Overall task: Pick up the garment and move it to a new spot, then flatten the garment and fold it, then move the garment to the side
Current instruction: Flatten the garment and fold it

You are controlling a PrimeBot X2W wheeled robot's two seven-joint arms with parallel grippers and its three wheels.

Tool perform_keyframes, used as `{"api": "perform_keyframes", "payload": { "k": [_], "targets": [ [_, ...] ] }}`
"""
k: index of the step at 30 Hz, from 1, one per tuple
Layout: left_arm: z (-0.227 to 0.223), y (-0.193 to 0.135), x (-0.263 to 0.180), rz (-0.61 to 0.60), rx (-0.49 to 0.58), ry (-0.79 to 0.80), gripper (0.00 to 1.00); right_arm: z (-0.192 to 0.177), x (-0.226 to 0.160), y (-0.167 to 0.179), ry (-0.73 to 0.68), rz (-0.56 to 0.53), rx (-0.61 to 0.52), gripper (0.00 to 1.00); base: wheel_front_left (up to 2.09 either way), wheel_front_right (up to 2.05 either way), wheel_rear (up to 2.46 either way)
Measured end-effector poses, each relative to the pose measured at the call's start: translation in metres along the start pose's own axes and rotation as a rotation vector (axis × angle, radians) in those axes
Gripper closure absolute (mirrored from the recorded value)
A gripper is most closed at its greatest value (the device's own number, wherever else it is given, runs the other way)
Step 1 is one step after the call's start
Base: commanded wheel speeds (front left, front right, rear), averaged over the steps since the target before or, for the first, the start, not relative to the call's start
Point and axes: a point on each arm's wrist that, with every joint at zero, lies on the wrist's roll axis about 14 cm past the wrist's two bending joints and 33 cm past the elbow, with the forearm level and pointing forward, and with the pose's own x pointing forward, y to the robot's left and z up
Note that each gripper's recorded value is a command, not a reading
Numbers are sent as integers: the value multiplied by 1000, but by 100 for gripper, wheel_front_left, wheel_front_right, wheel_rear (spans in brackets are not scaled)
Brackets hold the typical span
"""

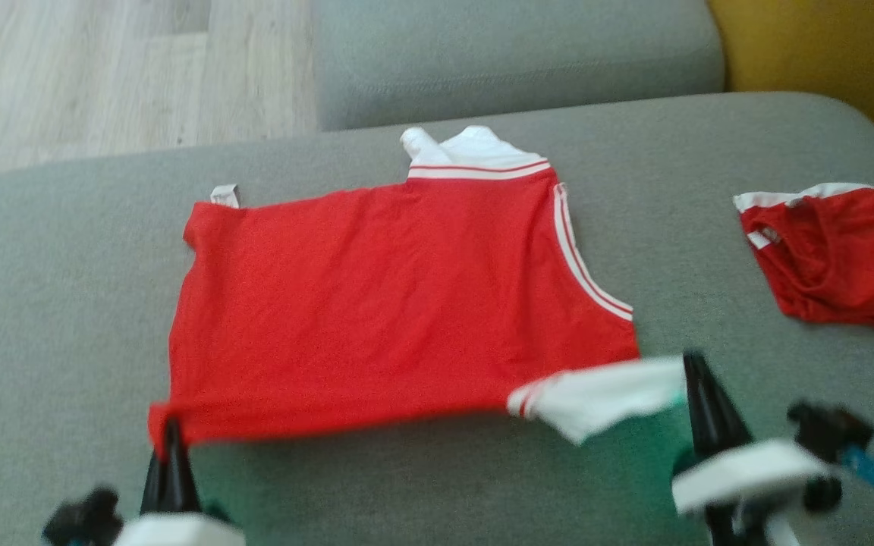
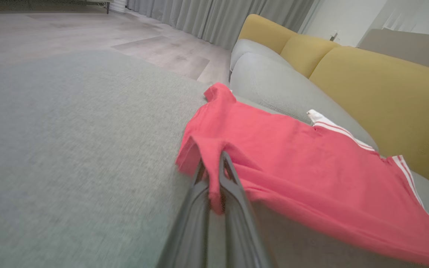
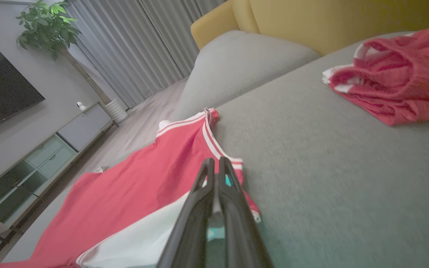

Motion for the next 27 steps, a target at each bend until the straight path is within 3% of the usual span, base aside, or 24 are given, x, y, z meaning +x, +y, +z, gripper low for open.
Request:
{"api": "perform_keyframes", "payload": {
  "k": [6, 20, 21, 22, 23, 24, 27],
  "targets": [
    [8, -19, 32, -53, 29, -4, 100, 30, 55, 21, -47, 70, -55, 100, 0, 0, 0],
    [15, -4, 82, 47, 37, 7, 100, 19, 133, 28, 29, 94, -175, 100, 0, 0, 0],
    [18, -5, 85, 47, 39, 4, 90, 19, 136, 29, 33, 98, -189, 100, 0, 0, 0],
    [19, -5, 87, 48, 47, 5, 66, 20, 139, 30, 33, 97, -195, 100, 0, 0, 0],
    [18, -6, 89, 43, 65, 10, 25, 21, 142, 30, 30, 96, -204, 66, 0, 0, 0],
    [17, -7, 89, 41, 82, 19, 0, 22, 143, 29, 32, 94, -224, 0, 0, 0, 0],
    [19, -5, 89, 45, 114, 19, 0, 24, 145, 24, 34, 77, -259, 0, 0, 0, 0]
  ]
}}
